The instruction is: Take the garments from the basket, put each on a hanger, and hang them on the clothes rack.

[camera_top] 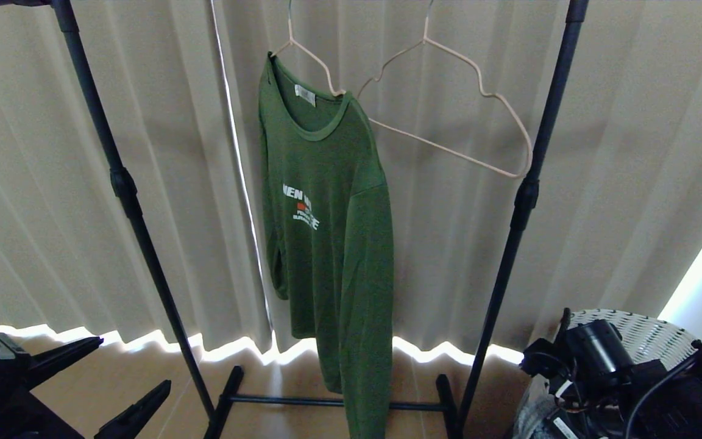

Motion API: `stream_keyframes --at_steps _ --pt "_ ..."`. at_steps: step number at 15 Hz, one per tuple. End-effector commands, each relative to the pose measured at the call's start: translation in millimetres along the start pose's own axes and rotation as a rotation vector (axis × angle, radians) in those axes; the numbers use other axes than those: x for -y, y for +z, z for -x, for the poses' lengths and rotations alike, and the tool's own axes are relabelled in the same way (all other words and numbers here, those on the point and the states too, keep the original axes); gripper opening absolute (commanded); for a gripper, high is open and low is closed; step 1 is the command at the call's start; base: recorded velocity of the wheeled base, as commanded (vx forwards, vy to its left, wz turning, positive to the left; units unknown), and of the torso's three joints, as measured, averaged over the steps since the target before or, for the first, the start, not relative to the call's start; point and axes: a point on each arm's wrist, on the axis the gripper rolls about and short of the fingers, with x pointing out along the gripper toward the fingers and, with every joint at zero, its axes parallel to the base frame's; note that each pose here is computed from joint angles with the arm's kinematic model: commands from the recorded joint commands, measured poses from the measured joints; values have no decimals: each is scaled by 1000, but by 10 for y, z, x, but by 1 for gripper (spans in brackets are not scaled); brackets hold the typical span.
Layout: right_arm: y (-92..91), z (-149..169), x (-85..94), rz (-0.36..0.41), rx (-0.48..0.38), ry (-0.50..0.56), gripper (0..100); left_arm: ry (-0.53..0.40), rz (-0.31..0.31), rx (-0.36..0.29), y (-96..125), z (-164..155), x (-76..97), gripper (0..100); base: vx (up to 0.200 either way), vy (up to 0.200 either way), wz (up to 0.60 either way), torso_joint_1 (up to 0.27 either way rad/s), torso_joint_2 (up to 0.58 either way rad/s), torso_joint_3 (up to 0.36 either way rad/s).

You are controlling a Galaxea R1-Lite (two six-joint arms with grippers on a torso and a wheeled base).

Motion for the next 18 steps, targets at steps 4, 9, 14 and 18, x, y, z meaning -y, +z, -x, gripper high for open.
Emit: stream_keyframes --at_steps 4,9,14,18 --pt "199 787 217 -50 293 -56 0 0 -2 2 0 3 2 100 0 0 0 0 0 0" --pt "260 1682 544 -129 529 -98 0 0 -5 2 -7 9 4 100 0 0 0 0 0 0" --pt "173 1813 574 -150 582 -107 0 3 -7 7 -2 16 3 100 0 0 0 0 0 0" --pt "157 1835 578 -152 591 -108 0 7 -8 18 9 32 1 100 -50 0 0 1 1 -1"
